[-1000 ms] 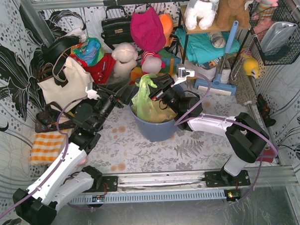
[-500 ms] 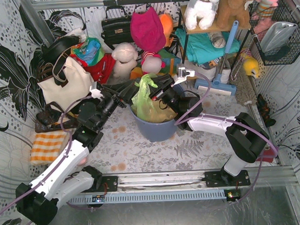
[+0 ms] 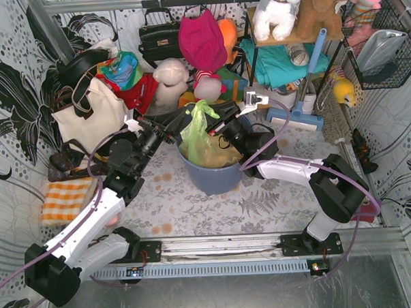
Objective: Tie the trash bag
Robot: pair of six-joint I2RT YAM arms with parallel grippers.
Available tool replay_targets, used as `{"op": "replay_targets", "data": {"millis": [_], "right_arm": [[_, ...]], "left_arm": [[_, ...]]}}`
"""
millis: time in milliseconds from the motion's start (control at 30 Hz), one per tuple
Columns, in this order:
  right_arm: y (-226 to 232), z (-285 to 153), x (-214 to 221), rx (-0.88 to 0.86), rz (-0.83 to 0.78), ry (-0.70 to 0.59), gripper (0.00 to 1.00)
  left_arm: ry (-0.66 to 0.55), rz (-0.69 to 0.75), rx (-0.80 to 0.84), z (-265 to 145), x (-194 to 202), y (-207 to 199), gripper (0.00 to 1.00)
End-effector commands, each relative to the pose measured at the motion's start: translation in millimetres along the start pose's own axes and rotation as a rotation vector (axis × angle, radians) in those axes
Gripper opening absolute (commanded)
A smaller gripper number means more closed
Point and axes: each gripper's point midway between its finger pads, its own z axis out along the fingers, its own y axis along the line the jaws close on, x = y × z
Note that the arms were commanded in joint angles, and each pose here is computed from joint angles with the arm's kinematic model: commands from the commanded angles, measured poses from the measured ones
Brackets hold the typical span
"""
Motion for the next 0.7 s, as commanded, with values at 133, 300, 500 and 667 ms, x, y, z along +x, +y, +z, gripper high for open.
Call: {"op": "replay_targets", "data": {"millis": [133,300,500,667], "right_arm": [[23.0,0.7,-10.6,-0.091,0.012,-0.039,0.00],[20.8,-4.4,-6.8,-0.072,0.034,-0.021,0.27],[17.9,-18.2,-3.0,-0.020,0.042,0.011,0.36],[18.2,-27.8,-1.3,0.039,0.048,0.058,0.39]], "left_arm": [[0.003,0.005,0.045,-4.8,0.8,-4.8,0.00],[-0.043,0.025,0.074,-9.5,-5.7,-12.2,0.00],[-0.081,0.076,0.093,-12.1,-8.9,-22.3,0.00],[-0.114,0.123,0.110,-11.8,-11.6,-31.3,0.00]]}}
